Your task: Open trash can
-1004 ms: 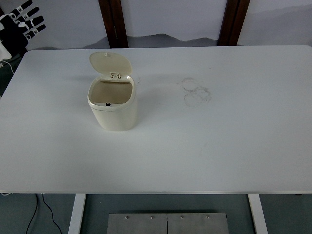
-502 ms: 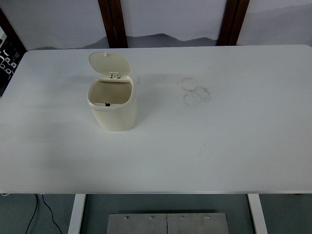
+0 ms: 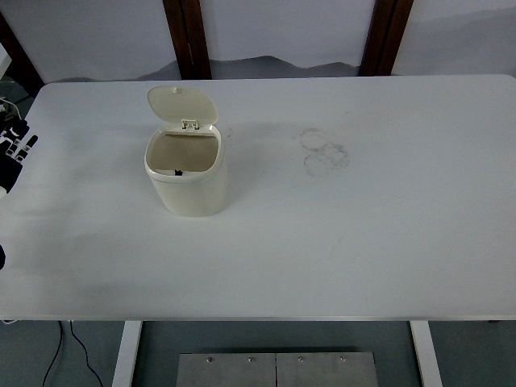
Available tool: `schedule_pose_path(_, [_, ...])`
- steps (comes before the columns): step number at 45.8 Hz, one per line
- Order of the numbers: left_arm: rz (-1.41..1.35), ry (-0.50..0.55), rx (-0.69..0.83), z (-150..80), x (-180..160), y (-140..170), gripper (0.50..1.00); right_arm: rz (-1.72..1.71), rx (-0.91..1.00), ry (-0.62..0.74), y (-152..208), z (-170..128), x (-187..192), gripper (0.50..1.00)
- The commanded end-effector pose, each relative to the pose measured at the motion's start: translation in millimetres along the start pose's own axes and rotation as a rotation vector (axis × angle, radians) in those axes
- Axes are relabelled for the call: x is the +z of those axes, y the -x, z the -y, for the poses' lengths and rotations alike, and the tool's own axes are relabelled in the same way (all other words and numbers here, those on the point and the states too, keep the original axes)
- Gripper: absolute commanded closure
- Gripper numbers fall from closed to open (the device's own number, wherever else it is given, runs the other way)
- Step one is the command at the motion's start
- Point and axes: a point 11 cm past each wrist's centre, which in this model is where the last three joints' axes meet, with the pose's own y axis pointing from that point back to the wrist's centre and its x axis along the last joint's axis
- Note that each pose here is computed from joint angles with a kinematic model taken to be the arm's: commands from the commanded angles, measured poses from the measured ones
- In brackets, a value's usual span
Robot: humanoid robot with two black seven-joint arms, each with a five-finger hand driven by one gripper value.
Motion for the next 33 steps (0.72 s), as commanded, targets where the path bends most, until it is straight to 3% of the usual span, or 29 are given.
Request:
schedule_pose_path(1, [-0.01, 0.001, -0.001, -2, -1, -2, 0.5, 0.0, 0.0, 0.0, 0, 0, 0, 0.507])
schedule_pose_path(33, [-0.021, -0.009, 0.005, -11, -7, -12, 0.5, -0.011, -0.011, 0.012, 3, 0, 0, 0.507])
